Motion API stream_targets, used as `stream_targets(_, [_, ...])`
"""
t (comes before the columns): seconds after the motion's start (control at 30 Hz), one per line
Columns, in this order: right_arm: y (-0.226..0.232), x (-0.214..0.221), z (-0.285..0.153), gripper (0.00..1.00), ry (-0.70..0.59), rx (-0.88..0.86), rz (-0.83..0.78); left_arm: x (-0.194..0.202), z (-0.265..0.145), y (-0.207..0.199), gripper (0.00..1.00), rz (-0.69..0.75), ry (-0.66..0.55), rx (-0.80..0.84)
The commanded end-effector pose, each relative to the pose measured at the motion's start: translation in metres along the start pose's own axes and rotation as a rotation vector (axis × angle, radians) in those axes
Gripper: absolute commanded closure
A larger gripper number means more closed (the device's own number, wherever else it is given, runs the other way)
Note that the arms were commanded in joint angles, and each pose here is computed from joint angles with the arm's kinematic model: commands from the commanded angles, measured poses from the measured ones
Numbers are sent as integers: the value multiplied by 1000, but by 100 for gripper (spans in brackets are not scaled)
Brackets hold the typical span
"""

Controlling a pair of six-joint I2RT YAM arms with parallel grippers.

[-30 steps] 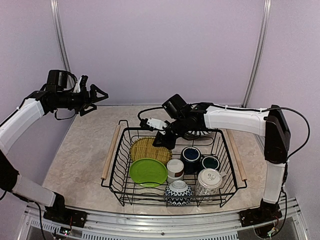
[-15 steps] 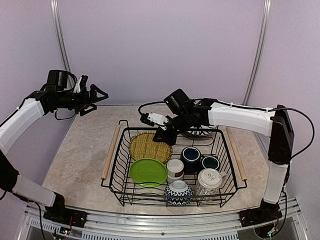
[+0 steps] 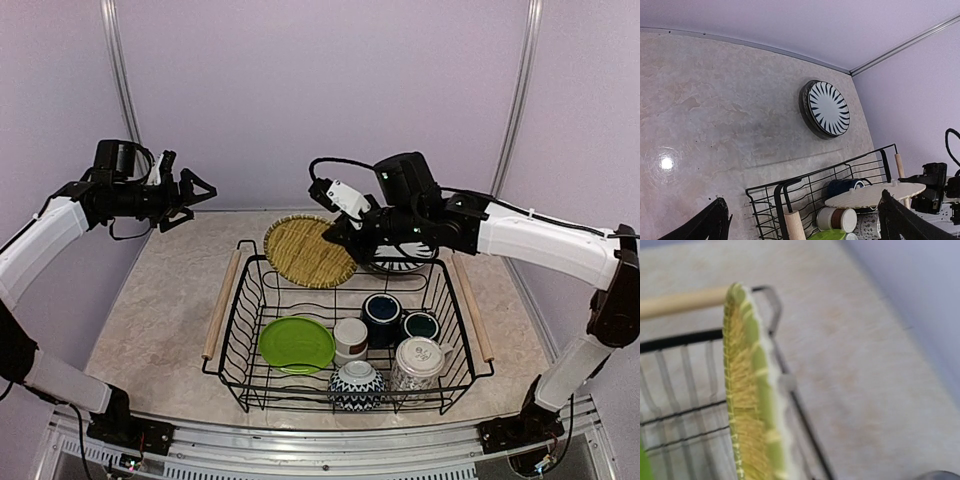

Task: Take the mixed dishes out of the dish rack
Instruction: Place the plate with another plate.

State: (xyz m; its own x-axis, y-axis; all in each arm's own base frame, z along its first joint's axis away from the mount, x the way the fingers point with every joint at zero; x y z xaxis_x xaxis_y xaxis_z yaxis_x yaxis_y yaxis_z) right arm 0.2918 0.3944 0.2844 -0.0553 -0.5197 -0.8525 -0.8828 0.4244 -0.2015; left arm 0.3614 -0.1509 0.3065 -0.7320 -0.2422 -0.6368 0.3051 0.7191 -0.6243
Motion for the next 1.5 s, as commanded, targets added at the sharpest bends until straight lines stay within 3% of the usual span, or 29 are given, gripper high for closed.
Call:
stream_targets(0.0, [-37, -43, -50, 100, -235, 250, 59, -4, -1, -2, 1, 9, -5, -2])
stream_targets(0.3, [-103, -21, -148, 100, -449, 687, 273, -3, 1, -3, 1, 3, 2, 4])
stream_targets(0.47, [-149, 23, -180, 100, -408, 940, 476, -3, 1, -3, 1, 3, 3, 7])
stream_targets(0.63, [-194, 71, -198, 100, -336, 1074, 646, -3, 1, -3, 1, 5, 2, 6])
stream_targets(0.9, [-251, 132, -194, 100, -269, 956, 926, -3, 1, -3, 1, 4, 3, 3])
stream_targets(1.27, [-292, 189, -115, 100, -126, 506, 1208, 0, 6, 2, 1, 0, 18, -10])
stream_targets(1.47, [-301, 209, -71, 100, -56, 382, 1285, 0, 8, 5, 1, -4, 24, -17])
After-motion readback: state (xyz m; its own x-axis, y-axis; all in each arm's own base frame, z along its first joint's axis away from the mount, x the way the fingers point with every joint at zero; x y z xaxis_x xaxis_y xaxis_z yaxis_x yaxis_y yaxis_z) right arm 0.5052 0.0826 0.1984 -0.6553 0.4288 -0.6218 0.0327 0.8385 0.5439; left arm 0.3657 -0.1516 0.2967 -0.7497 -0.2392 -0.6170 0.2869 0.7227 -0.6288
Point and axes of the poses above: each gripper's point midway between its finger pads, its own z axis out along the fingers, its own y axis along the line the jaws close on, x = y × z, the point moved 1 cm from there along -z, back along the fingers, and after that the axes turned 3 degrees about z, right-handed, at the moved point
